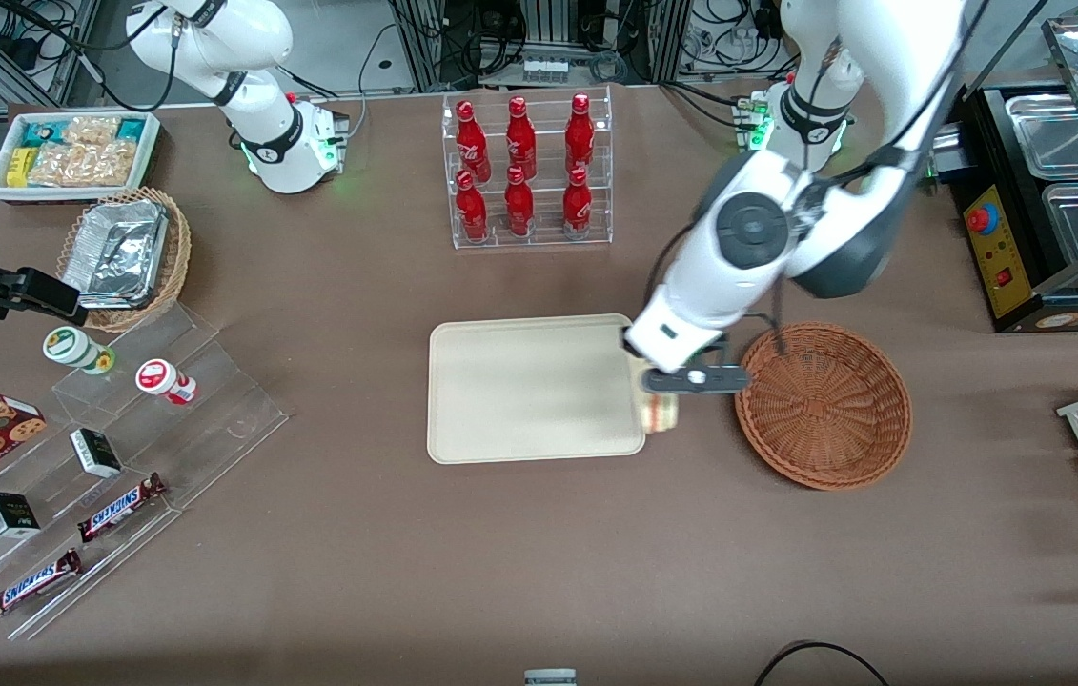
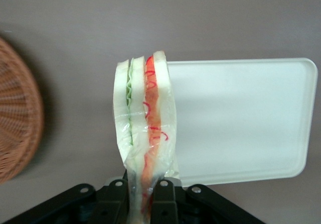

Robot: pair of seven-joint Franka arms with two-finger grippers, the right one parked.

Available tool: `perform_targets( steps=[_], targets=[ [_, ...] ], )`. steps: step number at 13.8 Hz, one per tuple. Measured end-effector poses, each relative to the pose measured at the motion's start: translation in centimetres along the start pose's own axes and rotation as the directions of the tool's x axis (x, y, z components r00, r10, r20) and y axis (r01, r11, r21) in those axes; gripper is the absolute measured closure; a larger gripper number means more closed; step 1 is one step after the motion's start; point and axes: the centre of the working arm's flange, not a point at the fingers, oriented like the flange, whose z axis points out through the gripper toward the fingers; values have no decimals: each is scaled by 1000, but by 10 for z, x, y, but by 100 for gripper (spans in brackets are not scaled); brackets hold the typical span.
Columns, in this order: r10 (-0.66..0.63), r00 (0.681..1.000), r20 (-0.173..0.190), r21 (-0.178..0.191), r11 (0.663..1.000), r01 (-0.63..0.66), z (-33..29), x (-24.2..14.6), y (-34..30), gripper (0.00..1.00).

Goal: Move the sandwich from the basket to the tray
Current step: 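Carry the sandwich over the cream tray and lower it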

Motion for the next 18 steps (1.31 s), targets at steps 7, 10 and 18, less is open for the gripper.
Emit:
perform_targets(
  steps=[7,10,18],
  targets=[
    [18,1000,-12,65,998,-18,91,-22,102,85],
    [30,999,-34,53,998,-28,129,-34,131,85],
    [71,997,-27,105,992,-68,187,-52,155,85]
  ],
)
